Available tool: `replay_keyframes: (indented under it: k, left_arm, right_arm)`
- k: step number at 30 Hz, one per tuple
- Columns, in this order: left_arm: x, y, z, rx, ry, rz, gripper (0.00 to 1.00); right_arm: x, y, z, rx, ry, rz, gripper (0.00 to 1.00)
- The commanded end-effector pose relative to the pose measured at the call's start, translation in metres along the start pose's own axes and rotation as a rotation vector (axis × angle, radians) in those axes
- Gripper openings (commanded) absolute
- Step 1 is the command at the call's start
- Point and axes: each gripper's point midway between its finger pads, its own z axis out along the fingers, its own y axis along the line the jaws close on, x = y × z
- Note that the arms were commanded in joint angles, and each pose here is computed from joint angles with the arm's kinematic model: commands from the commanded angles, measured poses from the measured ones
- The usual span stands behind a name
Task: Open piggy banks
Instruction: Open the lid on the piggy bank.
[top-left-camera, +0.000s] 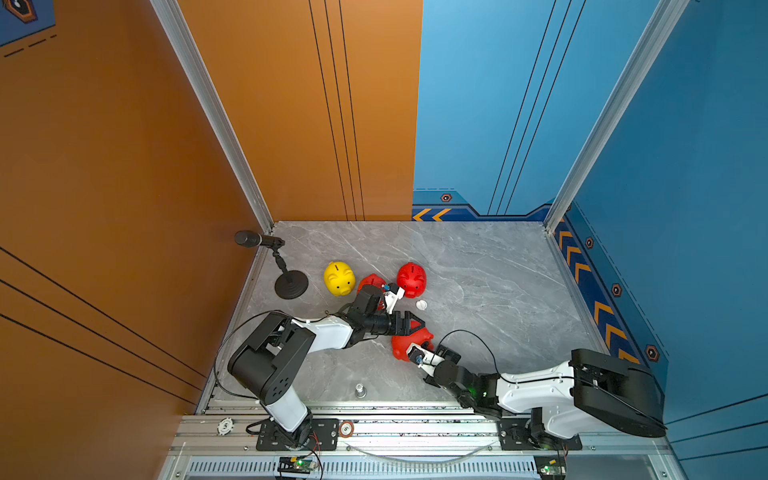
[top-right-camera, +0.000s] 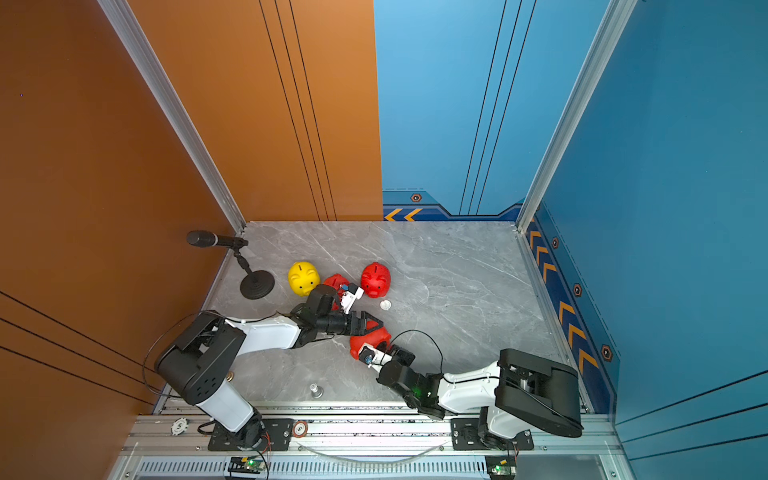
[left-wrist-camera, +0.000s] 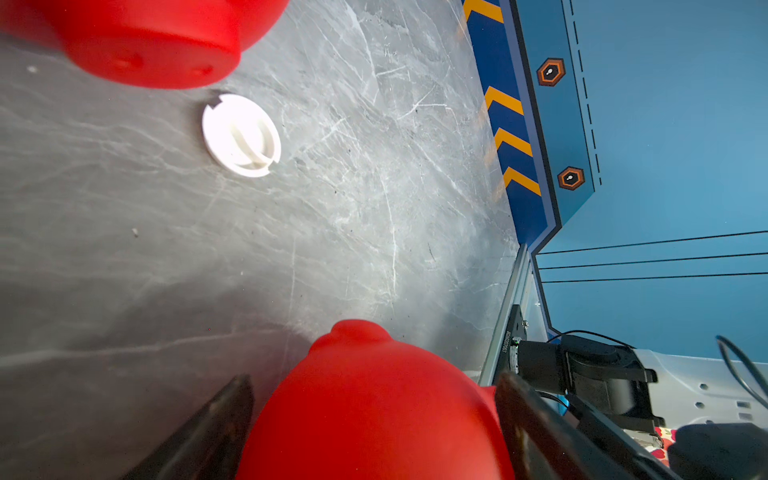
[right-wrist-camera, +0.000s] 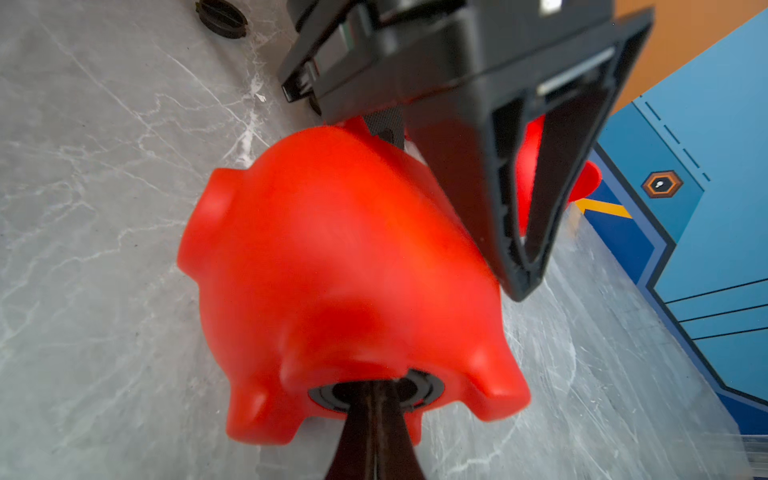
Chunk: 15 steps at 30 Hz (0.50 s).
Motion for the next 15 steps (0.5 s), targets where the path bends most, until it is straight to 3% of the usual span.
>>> replay_keyframes:
  k: [1,15]
  left_arm:
    - [0.085,0.086,-0.006,-0.351,0.218,-0.168,0.91]
    - [0.074,0.088,-0.013,-0.377,0.193,-0.161,0.91]
  right_arm:
    - [-0.021,0.001,-0.005,0.007,-0.060,-0.006,0.00]
    - [-0.004,-0.001,-0.017,-0.085,-0.088,0.084,0.00]
